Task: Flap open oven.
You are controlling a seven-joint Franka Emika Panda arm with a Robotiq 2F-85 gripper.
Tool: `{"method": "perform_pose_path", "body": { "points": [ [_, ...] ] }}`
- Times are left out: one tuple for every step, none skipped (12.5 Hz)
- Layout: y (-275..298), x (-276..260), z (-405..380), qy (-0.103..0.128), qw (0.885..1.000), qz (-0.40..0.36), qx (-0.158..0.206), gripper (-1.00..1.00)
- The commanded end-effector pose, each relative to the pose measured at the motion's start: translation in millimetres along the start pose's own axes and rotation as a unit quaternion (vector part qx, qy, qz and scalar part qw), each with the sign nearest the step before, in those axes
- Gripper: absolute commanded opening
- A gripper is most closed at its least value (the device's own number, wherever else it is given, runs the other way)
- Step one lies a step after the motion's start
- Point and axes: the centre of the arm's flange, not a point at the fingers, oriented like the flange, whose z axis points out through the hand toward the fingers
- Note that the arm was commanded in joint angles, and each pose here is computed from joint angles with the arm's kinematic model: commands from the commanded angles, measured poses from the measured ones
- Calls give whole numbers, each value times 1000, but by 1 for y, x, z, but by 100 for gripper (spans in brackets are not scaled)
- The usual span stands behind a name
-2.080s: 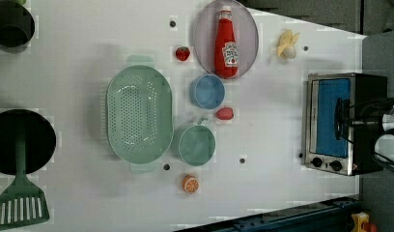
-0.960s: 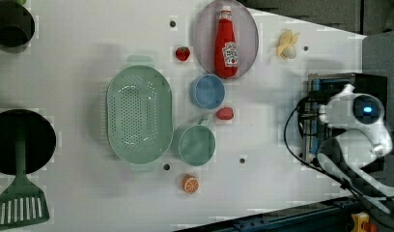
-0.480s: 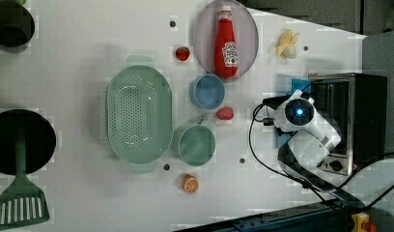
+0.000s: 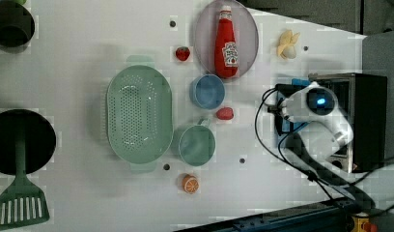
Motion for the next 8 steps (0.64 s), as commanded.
{"method": "perform_pose_path", "body": {
  "points": [
    [57,36,-117,52,981,160,97,-65],
    [73,35,-144,44,970,200,130,-65],
    [90,32,-169,33,960,231,155,-65],
    [107,27,-192,13,950,258,177,-65],
    [123,19,-212,-16,940,280,196,-65],
    [139,10,-231,-50,927,301,216,-65],
    [155,3,-251,-80,915,316,237,-65],
    [172,-3,-270,-96,910,320,246,-65]
  ]
}}
